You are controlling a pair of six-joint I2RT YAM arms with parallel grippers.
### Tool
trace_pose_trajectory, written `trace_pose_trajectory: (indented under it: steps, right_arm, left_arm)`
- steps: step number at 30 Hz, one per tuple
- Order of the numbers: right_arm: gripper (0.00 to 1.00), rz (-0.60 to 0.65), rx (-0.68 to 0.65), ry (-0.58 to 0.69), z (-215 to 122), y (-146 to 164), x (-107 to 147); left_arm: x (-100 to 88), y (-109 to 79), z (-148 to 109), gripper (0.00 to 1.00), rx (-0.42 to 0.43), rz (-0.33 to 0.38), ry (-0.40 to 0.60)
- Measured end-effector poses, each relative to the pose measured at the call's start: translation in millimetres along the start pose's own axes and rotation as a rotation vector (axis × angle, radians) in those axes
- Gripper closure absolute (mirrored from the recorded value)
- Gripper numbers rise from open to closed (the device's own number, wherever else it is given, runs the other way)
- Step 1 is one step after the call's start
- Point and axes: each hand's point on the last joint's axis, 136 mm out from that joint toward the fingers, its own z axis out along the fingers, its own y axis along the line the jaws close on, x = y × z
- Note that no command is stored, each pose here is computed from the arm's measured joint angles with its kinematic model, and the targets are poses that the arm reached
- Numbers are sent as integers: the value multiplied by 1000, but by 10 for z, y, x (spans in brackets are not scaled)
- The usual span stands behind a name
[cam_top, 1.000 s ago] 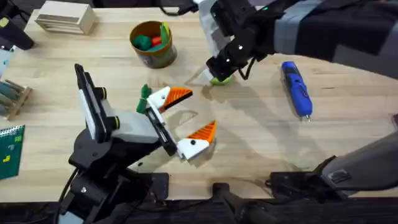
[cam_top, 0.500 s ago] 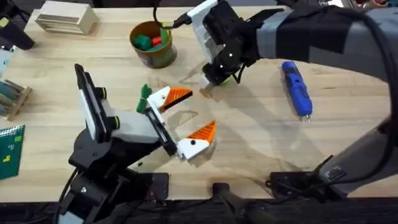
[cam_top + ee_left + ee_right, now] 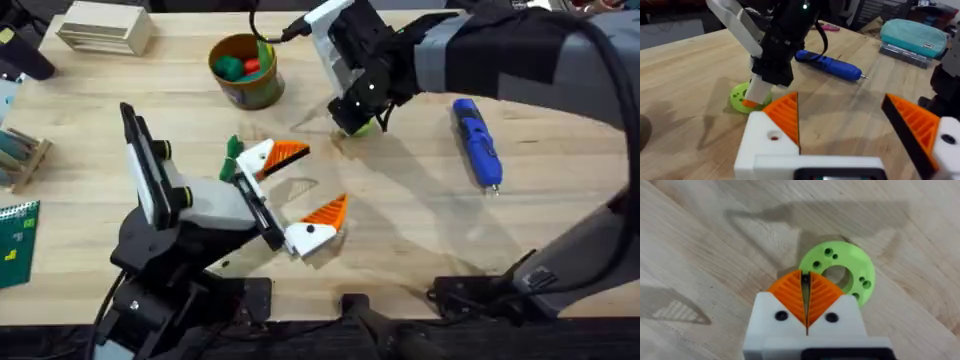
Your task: Pick up the gripper from the table and insert it into the empty holder that is missing its gripper. Then pick up a screw, insert it into the mounting hole, and use the screwdriver to tighten it. Finally, clean up the table by picking up the vegetable and placing it into the bucket.
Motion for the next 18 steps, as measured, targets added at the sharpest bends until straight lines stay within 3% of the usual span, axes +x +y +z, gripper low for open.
trace_pose_trajectory:
  steps: [9, 18]
  right_arm:
    - [993, 10, -2, 2, -44, 2, 10]
    - [994, 21, -21, -95, -625, 41, -193]
  left_arm:
    - [0, 0, 0, 14, 0, 0, 0]
    - [0, 0, 0, 14, 0, 0, 0]
